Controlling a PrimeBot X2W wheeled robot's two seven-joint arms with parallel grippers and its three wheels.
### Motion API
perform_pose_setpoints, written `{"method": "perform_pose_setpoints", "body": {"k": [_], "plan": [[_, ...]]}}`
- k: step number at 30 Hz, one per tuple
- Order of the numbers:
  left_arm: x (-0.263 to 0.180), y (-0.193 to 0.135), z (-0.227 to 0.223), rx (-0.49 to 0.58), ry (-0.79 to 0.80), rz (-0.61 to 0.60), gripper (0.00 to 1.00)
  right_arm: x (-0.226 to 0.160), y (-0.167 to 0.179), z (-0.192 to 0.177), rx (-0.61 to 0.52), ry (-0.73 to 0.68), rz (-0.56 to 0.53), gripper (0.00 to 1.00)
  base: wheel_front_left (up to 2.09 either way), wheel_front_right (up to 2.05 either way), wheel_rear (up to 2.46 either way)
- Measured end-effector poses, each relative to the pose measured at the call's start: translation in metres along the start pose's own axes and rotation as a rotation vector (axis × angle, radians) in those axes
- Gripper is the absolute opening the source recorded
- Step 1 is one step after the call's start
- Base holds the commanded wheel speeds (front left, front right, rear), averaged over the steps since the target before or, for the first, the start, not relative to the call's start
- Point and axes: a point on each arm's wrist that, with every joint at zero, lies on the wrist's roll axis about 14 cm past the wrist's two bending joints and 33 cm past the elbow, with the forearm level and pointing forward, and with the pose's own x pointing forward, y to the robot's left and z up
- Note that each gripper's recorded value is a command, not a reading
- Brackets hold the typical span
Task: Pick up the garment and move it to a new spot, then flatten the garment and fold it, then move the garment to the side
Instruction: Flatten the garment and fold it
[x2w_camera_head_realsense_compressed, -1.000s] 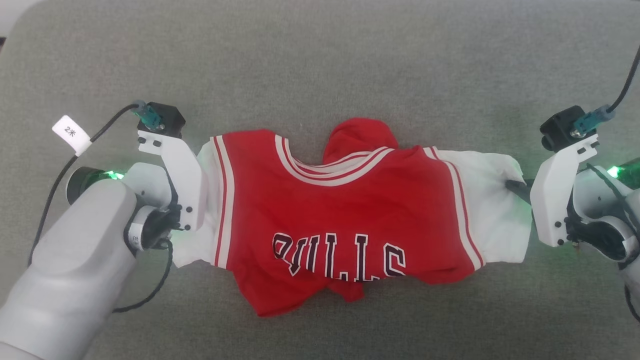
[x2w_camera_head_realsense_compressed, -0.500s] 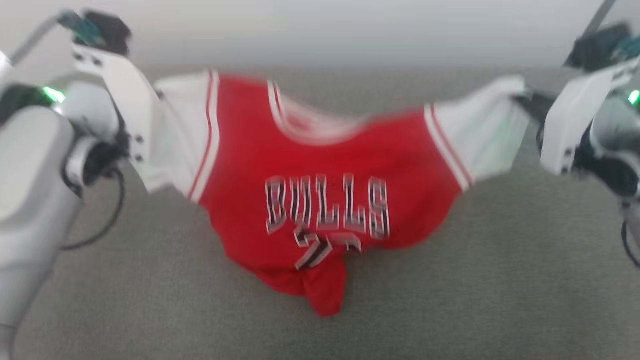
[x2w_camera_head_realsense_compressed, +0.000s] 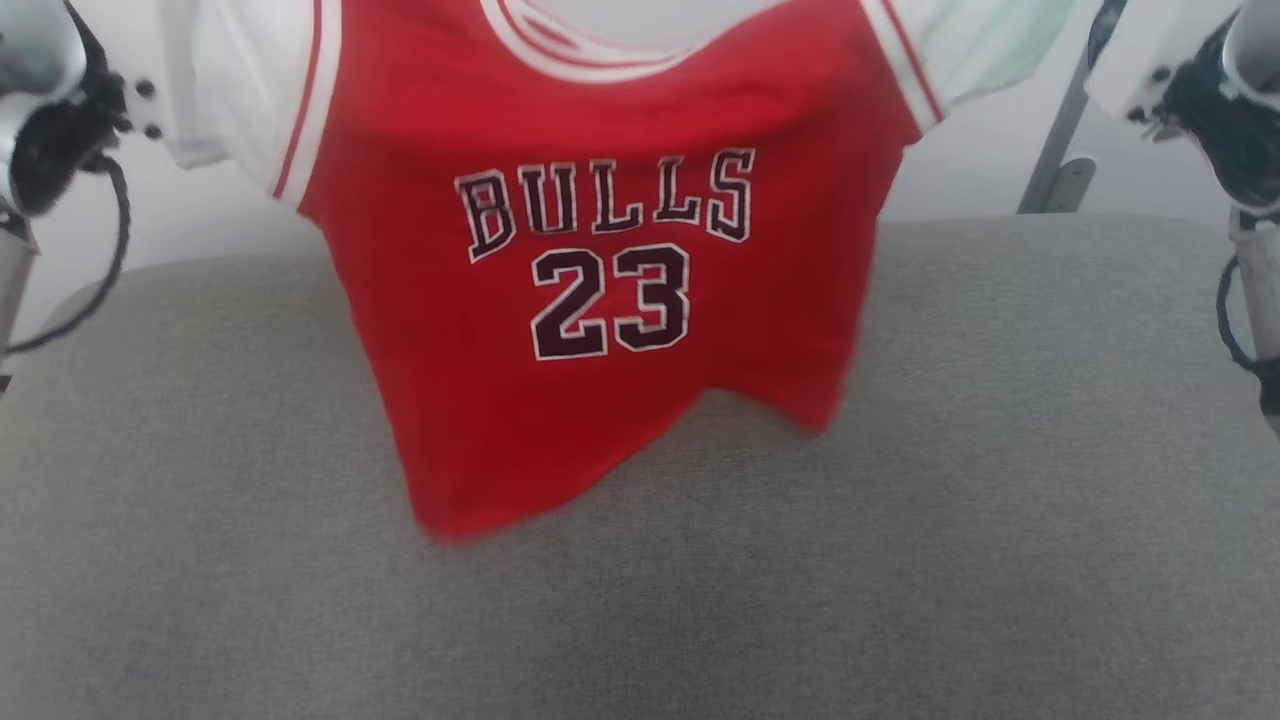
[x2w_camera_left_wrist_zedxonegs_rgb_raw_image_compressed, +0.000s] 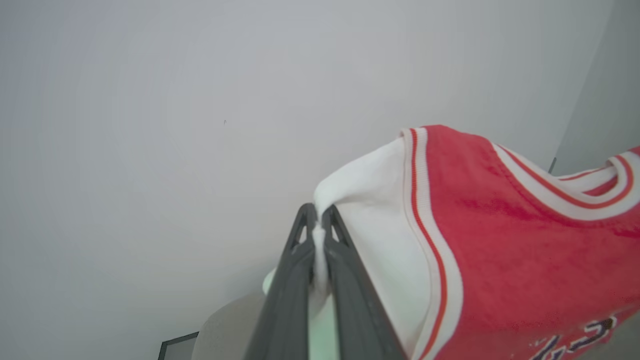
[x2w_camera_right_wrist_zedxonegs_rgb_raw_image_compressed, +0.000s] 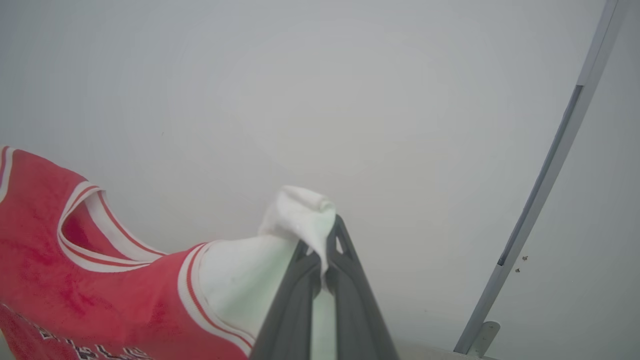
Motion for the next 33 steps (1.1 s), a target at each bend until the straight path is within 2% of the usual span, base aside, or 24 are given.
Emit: {"method": "perform_pose_setpoints", "body": {"k": [6,11,16,23,27,33], "plan": [[0.006,-0.001,0.024,0.008,-0.064,0.002,0.0,0.003,-0.002,0.016,-0.015,-0.04,-0.021,0.0,0.0,0.0,0.0],[0.031,-0.012,0.023,0.006,-0.09,-0.017,0.0,0.019,-0.014,0.009,-0.017,-0.045,-0.043,0.0,0.0,0.0,0.0],[0.067,-0.022,0.023,-0.003,-0.153,-0.01,0.0,0.042,-0.038,-0.002,-0.066,-0.077,-0.082,0.0,0.0,0.0,0.0],[0.123,-0.033,0.036,0.023,-0.312,0.036,0.0,0.083,-0.068,-0.012,-0.217,-0.209,-0.112,0.0,0.0,0.0,0.0],[0.145,-0.034,0.051,0.03,-0.473,0.078,0.0,0.102,-0.087,-0.012,-0.31,-0.336,-0.137,0.0,0.0,0.0,0.0],[0.162,-0.032,0.053,0.039,-0.647,0.124,0.0,0.129,-0.09,-0.017,-0.433,-0.401,-0.137,0.0,0.0,0.0,0.0]]}}
